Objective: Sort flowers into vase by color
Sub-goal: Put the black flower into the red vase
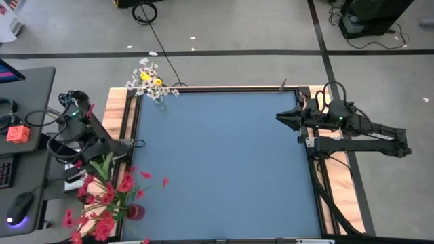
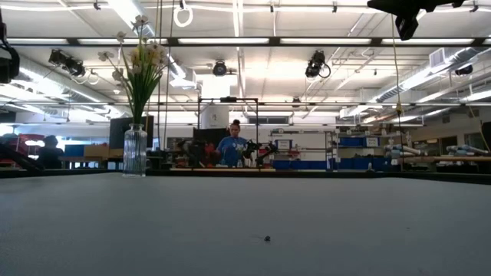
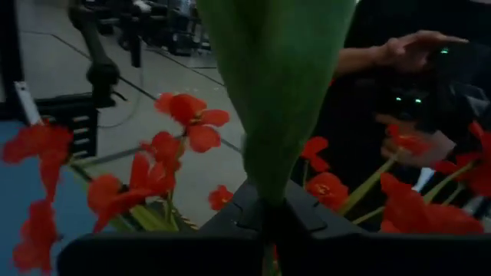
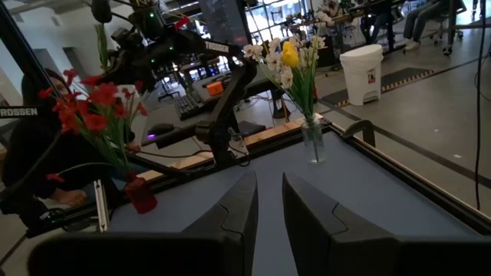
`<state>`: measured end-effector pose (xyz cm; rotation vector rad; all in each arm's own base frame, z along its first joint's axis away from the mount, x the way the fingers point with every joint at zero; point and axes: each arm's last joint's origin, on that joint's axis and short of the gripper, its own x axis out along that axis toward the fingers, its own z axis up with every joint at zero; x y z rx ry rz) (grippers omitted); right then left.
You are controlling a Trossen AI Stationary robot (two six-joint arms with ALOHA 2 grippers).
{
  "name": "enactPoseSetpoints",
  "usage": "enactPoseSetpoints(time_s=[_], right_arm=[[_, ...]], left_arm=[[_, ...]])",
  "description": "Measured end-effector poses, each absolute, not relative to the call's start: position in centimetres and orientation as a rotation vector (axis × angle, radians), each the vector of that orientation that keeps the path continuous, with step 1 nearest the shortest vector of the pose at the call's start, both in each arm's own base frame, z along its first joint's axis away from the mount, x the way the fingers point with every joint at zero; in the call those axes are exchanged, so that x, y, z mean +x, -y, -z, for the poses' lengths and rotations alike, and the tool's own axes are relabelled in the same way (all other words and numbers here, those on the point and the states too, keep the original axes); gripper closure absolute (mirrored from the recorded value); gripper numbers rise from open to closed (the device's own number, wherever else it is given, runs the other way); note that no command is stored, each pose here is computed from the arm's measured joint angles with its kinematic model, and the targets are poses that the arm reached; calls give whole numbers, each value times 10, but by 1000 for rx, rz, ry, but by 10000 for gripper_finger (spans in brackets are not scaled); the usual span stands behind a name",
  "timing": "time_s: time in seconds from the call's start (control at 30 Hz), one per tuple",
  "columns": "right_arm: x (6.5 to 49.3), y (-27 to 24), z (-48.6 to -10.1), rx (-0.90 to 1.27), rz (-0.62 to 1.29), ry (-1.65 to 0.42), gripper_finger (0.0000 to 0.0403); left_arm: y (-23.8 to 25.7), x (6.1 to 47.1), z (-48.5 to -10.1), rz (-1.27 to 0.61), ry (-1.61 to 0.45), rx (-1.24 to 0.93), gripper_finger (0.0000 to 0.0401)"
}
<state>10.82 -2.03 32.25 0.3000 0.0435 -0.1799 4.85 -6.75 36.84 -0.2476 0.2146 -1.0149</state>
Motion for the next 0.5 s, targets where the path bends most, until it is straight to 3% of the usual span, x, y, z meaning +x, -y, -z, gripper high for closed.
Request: enactPoseSetpoints(time_s=[0.27,0.5], right_arm=[[108,20,-323,300,180,-44,330],[108,20,-323,300,180,-44,330]], left_arm=[[71,51,-363,1026,-267,-231,319],[72,51,-364,1023,-288,-268,313]])
